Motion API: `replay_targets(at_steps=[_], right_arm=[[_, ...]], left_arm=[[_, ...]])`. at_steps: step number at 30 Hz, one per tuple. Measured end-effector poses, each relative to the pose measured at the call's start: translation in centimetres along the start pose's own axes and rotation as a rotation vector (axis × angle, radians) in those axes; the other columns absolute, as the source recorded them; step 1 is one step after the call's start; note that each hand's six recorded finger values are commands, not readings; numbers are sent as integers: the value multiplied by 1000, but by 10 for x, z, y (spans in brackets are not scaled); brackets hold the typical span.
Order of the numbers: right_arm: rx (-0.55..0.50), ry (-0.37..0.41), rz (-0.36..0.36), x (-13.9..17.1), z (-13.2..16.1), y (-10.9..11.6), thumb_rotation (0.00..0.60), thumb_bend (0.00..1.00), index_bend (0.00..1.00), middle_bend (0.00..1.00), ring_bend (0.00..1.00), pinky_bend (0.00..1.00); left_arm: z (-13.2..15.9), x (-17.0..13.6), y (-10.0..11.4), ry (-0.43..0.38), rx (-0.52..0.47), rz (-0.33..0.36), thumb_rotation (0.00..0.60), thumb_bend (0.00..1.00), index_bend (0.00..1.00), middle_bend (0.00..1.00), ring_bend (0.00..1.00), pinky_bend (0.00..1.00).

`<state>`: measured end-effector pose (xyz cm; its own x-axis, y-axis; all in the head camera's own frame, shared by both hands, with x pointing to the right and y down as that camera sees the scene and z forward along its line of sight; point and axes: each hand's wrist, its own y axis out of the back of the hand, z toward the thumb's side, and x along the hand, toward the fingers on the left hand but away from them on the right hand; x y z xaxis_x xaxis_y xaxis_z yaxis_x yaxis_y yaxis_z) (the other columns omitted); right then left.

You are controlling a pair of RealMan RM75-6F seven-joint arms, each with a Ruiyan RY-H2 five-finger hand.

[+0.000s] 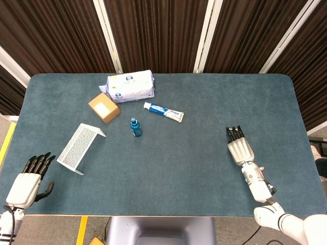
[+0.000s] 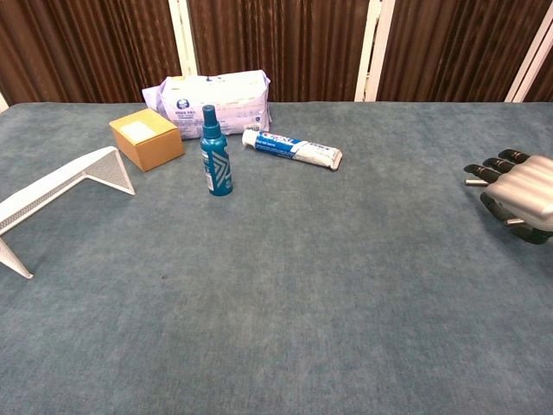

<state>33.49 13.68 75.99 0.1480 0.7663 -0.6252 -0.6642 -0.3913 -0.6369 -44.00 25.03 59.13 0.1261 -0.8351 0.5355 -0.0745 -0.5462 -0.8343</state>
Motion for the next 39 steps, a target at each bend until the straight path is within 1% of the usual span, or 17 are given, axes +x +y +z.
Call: replay_targets(at_steps=[6,10,25,34,39], right_arm=[[-5,-8,-2,-1,-1,1,600,464,650,42,0,119],[-6,-12,-3,-1,-2,1,600,464,659,44,0,121],[1,-11,5,-1,-1,-1,600,464,665,44,0,124],[-3,-5,5,-1,0,-1,600,464,636,44,0,126],[-4,-7,8,-1,0,-1,600,464,663,57,0,129]], left_arm=[[0,0,-1,0,-2,-5,600,455,0,0,0,36],[0,0,-1,2,-1,-6,600,455,0,0,0,36],[0,0,0,3,-1,-2,600,456,0,0,0,35],[0,-1,0,2,-2,0,600,455,0,0,0,36],[0,-1,0,3,-3,1,600,455,0,0,0,35]])
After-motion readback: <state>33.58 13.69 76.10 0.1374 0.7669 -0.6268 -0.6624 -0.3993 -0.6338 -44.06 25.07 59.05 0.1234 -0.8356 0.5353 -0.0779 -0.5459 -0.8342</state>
